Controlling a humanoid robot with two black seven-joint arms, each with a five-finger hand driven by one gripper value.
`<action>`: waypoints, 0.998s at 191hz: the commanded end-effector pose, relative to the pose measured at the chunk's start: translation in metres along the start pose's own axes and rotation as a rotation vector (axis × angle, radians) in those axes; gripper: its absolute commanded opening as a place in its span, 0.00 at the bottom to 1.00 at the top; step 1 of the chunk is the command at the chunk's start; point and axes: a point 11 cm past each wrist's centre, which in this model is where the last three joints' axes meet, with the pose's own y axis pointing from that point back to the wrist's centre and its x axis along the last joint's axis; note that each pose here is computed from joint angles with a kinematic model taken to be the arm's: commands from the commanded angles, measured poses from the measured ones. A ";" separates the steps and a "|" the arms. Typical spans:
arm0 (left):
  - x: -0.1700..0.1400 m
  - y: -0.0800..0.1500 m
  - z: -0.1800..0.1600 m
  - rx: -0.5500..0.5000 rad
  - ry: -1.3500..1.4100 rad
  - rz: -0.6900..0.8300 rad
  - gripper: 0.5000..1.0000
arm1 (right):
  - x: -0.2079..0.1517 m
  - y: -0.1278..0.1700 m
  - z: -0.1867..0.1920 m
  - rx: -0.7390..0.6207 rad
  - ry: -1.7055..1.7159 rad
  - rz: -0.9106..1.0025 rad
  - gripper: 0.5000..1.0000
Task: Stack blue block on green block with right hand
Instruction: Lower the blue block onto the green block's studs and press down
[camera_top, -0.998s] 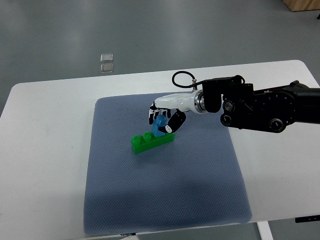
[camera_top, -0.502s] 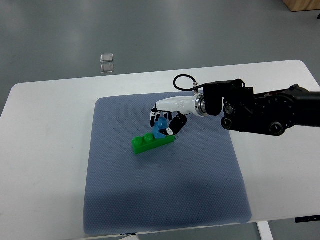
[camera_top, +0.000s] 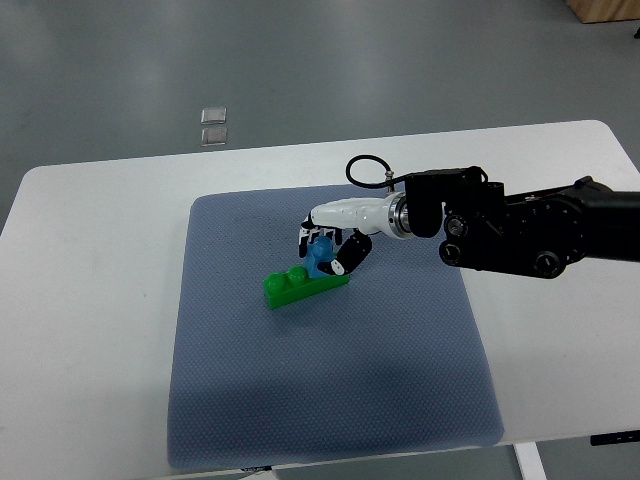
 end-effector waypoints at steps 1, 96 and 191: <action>0.001 0.000 0.000 0.000 0.002 0.001 1.00 | -0.001 -0.001 -0.001 0.007 0.006 0.002 0.17; 0.001 0.000 -0.003 0.005 0.001 0.001 1.00 | -0.007 -0.002 0.002 0.023 0.048 0.018 0.17; 0.001 0.000 -0.003 0.005 0.001 0.001 1.00 | -0.015 -0.006 0.003 0.034 0.045 0.023 0.18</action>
